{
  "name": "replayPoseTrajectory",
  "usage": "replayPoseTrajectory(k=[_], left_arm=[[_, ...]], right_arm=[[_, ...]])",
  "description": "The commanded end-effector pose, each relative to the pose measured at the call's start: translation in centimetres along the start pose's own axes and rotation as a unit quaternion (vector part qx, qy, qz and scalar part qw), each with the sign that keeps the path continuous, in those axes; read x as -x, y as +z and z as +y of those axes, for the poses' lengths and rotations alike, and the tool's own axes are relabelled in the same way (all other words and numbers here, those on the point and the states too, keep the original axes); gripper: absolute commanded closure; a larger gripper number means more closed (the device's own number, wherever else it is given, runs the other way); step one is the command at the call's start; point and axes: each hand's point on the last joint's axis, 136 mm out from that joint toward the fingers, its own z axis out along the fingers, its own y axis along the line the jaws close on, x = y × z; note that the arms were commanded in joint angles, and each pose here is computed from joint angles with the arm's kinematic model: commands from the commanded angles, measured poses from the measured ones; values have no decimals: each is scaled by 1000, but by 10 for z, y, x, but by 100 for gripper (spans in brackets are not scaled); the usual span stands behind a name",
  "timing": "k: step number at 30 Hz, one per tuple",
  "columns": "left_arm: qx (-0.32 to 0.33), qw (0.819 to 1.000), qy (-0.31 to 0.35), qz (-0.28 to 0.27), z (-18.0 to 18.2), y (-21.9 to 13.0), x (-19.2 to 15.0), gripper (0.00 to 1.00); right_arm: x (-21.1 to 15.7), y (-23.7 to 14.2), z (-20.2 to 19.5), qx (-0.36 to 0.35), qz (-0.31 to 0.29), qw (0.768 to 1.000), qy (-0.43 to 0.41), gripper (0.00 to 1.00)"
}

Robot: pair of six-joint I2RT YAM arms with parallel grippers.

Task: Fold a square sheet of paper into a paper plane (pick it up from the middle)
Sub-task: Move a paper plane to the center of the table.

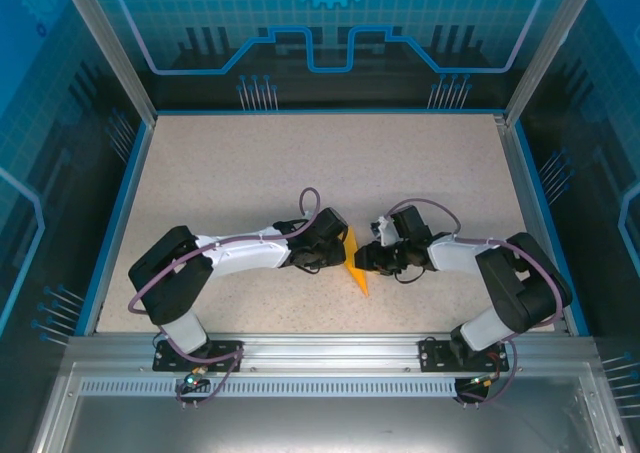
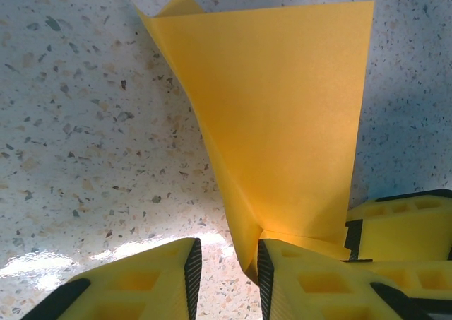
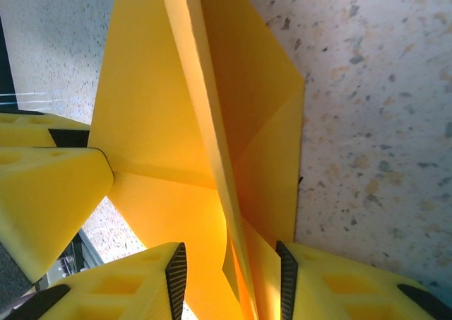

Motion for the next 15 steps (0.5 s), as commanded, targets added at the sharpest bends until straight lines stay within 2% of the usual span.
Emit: replayPoseTrajectory(k=[1, 5, 9, 15], left_arm=[[12, 1000, 6, -4, 6, -2, 0, 69], [8, 1000, 4, -9, 7, -4, 0, 69], [4, 1000, 2, -10, 6, -5, 0, 70], [2, 1000, 2, -10, 7, -5, -1, 70]], right_arm=[[0, -2, 13, 9, 0, 1000, -27, 62], [-4, -2, 15, -2, 3, 999, -38, 64], [-11, 3, 5, -49, 14, 998, -46, 68], [-17, 9, 3, -80, 24, 995, -61, 73]])
